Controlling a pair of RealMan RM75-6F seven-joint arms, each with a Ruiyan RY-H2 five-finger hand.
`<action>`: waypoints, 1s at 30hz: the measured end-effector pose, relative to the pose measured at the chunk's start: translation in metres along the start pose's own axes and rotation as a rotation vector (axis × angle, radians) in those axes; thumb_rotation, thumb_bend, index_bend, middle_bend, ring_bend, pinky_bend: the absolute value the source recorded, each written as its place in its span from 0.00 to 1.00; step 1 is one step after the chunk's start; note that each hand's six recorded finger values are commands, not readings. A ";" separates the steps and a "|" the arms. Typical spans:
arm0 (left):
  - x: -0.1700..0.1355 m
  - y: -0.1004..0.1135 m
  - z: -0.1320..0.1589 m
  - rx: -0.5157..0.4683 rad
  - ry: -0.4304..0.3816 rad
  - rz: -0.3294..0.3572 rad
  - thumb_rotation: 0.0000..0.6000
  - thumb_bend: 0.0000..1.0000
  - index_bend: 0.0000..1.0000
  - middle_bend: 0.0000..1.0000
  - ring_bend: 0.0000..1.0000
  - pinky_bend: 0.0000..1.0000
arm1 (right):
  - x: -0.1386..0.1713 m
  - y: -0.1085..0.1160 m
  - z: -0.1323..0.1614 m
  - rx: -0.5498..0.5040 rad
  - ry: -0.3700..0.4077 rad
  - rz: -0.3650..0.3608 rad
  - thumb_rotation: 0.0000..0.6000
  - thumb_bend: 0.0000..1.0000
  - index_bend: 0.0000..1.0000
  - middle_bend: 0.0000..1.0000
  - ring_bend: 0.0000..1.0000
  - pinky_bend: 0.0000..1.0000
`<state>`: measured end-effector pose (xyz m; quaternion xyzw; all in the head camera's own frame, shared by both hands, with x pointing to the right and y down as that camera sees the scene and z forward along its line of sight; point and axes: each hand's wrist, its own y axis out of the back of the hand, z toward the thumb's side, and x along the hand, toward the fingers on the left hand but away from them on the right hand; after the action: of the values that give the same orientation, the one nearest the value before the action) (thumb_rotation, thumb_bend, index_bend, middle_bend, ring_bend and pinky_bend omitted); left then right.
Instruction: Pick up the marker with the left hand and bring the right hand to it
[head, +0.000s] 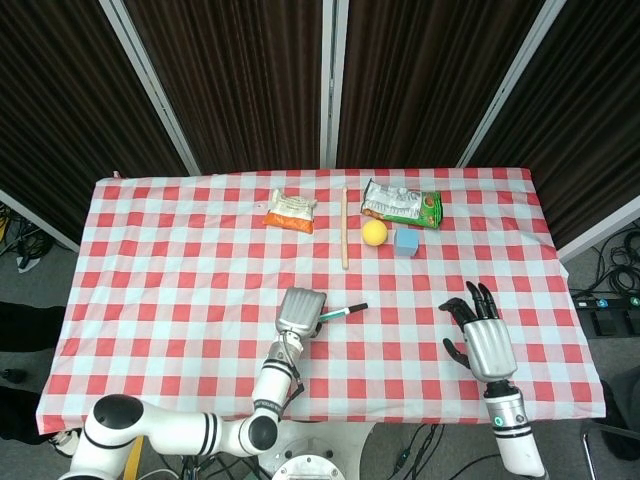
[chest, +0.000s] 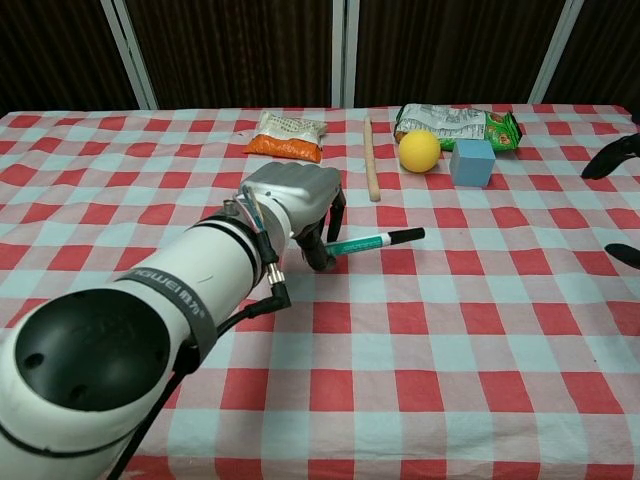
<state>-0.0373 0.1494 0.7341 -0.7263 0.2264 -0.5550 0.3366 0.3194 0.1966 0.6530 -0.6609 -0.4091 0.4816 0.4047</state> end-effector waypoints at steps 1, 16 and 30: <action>-0.002 0.002 0.002 -0.003 -0.009 0.006 1.00 0.39 0.58 0.60 0.93 0.94 | -0.004 -0.001 0.004 0.005 0.011 0.003 1.00 0.12 0.39 0.35 0.06 0.00; -0.013 0.020 0.021 -0.024 -0.089 0.043 1.00 0.39 0.58 0.60 0.93 0.94 | -0.065 -0.019 0.061 0.091 0.175 0.067 1.00 0.13 0.42 0.38 0.08 0.00; -0.018 0.026 0.022 -0.032 -0.105 0.057 1.00 0.39 0.58 0.60 0.93 0.94 | -0.072 -0.040 0.083 0.106 0.207 0.097 1.00 0.14 0.46 0.41 0.11 0.03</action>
<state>-0.0200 0.1494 0.6995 -0.7528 0.2379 -0.5026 0.3523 0.2190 0.1550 0.6950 -0.7037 -0.3066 0.4510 0.4555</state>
